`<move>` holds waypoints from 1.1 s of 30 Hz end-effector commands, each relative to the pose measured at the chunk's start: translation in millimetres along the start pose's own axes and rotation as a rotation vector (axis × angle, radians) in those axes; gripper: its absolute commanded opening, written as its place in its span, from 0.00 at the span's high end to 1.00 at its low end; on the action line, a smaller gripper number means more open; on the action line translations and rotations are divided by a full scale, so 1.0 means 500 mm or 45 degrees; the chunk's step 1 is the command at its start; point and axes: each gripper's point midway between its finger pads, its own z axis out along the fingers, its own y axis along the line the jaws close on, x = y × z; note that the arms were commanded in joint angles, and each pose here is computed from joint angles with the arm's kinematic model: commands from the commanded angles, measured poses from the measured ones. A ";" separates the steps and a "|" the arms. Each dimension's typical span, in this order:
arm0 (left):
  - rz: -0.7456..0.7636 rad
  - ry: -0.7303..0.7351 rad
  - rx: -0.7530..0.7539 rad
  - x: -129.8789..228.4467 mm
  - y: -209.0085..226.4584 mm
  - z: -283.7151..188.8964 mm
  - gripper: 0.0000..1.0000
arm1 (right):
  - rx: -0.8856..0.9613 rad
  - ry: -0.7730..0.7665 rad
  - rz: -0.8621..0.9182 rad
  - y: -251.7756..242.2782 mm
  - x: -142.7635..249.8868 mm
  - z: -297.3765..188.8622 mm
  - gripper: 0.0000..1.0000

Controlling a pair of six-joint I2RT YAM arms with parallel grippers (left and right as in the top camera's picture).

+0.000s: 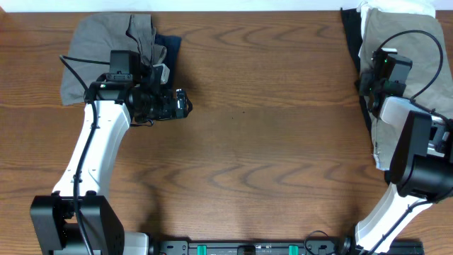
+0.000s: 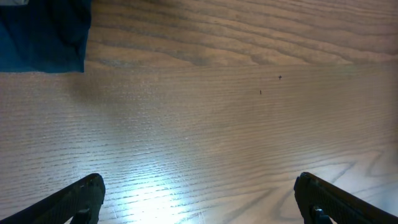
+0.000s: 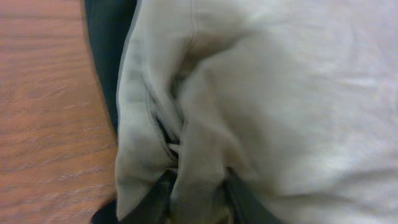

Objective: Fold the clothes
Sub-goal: 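Reach the right gripper to the khaki shorts on the right pile and grasp, then drag the khaki shorts leftward to the table center with the right gripper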

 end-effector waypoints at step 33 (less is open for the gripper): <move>0.020 -0.032 -0.011 -0.017 -0.002 -0.005 0.01 | -0.945 -0.044 -0.380 0.596 -0.046 -0.400 0.99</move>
